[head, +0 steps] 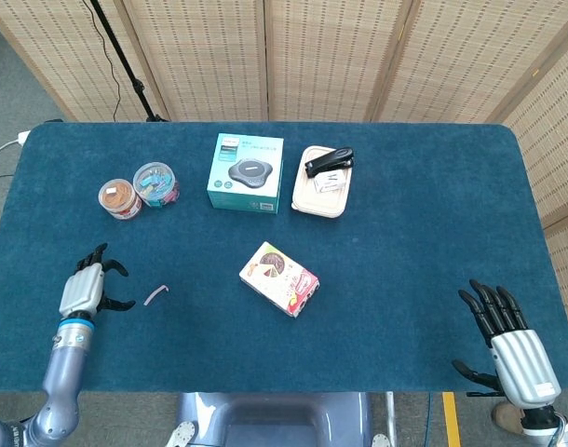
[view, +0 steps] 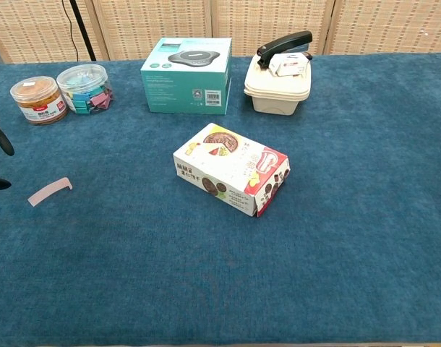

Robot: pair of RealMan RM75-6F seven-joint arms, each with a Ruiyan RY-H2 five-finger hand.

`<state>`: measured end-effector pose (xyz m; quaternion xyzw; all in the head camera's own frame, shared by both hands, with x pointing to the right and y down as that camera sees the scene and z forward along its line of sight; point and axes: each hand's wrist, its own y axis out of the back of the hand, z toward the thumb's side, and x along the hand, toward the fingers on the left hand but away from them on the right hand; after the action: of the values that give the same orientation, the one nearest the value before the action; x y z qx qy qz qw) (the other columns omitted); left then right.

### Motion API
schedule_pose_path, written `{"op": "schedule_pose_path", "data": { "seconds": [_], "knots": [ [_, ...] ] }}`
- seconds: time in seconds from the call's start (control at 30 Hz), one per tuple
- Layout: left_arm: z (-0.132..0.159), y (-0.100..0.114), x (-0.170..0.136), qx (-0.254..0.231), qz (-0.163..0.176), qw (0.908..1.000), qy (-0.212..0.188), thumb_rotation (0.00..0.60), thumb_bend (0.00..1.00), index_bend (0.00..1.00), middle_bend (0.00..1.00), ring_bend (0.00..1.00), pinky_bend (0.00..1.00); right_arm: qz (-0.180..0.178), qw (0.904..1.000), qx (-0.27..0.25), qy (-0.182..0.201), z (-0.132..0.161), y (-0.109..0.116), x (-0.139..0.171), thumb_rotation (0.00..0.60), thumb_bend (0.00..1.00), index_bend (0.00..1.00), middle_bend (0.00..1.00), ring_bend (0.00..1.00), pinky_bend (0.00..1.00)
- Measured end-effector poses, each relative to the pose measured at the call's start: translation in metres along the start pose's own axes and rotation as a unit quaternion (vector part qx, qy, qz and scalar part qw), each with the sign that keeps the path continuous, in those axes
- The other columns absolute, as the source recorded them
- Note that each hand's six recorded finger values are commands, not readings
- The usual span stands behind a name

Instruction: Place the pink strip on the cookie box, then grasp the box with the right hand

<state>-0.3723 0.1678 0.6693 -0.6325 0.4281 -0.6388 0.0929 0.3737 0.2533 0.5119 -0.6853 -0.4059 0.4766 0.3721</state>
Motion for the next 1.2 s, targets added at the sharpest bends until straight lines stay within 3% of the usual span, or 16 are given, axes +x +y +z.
{"op": "schedule_pose_path", "data": {
  "seconds": [0.33, 1.2],
  "knots": [
    [0.027, -0.025, 0.002, -0.005, -0.015, 0.9997, 0.021, 0.6, 0.12, 0.46, 0.0, 0.0, 0.0, 0.002, 1.0, -0.009, -0.001, -0.003, 0.003, 0.0, 0.6, 0.0, 0.0, 0.0, 0.0, 0.0],
    [0.031, -0.052, 0.008, 0.014, -0.024, 0.998, 0.058, 0.6, 0.24, 0.47, 0.0, 0.0, 0.0, 0.004, 0.9997, -0.022, 0.003, -0.005, 0.007, 0.002, 0.6, 0.0, 0.0, 0.0, 0.0, 0.0]
  ]
}}
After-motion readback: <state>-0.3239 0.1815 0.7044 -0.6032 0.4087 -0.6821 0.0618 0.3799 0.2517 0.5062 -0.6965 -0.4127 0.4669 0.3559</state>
